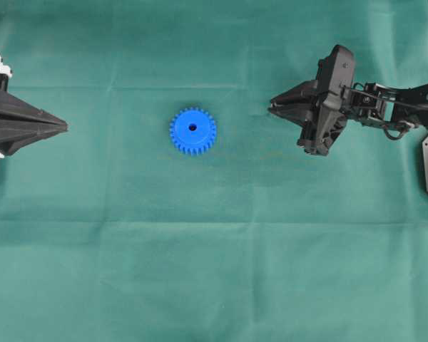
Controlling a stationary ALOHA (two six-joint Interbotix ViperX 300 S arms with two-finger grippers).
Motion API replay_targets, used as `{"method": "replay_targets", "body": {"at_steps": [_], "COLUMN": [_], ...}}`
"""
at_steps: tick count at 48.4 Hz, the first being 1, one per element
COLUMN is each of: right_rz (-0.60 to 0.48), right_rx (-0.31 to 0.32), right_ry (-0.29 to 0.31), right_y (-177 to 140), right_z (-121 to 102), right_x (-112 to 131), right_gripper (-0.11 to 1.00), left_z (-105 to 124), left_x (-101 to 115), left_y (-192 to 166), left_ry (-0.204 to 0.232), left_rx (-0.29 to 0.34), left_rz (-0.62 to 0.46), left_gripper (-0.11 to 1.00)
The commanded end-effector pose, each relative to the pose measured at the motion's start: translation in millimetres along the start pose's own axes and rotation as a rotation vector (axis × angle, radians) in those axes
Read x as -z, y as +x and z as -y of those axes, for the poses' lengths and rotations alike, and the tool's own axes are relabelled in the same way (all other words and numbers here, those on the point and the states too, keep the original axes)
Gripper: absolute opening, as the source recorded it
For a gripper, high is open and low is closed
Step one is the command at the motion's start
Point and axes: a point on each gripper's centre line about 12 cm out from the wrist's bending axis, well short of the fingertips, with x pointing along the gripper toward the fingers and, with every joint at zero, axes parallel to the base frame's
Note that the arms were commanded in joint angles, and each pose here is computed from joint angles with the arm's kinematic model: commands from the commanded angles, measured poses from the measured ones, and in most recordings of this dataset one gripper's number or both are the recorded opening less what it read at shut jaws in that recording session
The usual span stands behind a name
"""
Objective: Insert the shaft placed at a random location into the center hole of the medium gear at another random location.
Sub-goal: 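Close the right gripper on the silver shaft and lift it upright, then carry the held shaft left over the blue gear's center hole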
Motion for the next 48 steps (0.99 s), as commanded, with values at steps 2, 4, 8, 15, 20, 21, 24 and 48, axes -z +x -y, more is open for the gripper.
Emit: {"method": "replay_targets", "body": {"at_steps": [2, 4, 8, 15, 20, 21, 24, 48], "right_rz": [0.055, 0.054, 0.044, 0.055, 0.069, 0.069, 0.067, 0.071], "right_rx": [0.0, -0.001, -0.003, -0.012, -0.018, -0.018, -0.018, -0.055], "right_ry": [-0.001, -0.001, -0.001, -0.006, -0.009, -0.007, -0.006, -0.012], "right_y": [-3.5, -5.9, -11.2, -24.3, -29.8, -29.8, -29.5, -7.4], "right_z": [0.3, 0.1, -0.4, -2.9, -4.9, -4.9, -4.9, -20.2], "right_x": [-25.5, -31.5, -44.3, -63.0, -68.9, -68.9, -68.5, -82.7], "right_gripper": [0.14, 0.14, 0.14, 0.14, 0.14, 0.14, 0.14, 0.14], "left_z": [-0.2, -0.2, -0.2, -0.2, -0.2, -0.5, -0.2, -0.5], "left_x": [-8.8, -9.4, -9.4, -9.4, -9.4, -9.4, -9.4, -7.8], "left_y": [1.8, 1.9, 1.9, 1.9, 1.9, 1.9, 1.9, 2.5], "left_ry": [0.002, 0.002, 0.0, 0.0, -0.001, -0.001, -0.001, -0.001], "left_rx": [-0.001, -0.001, -0.001, -0.001, -0.001, -0.003, -0.001, -0.003], "left_rz": [0.023, 0.025, 0.025, 0.025, 0.025, 0.025, 0.025, 0.018], "left_gripper": [0.0, 0.0, 0.0, 0.0, 0.0, 0.0, 0.0, 0.0]}}
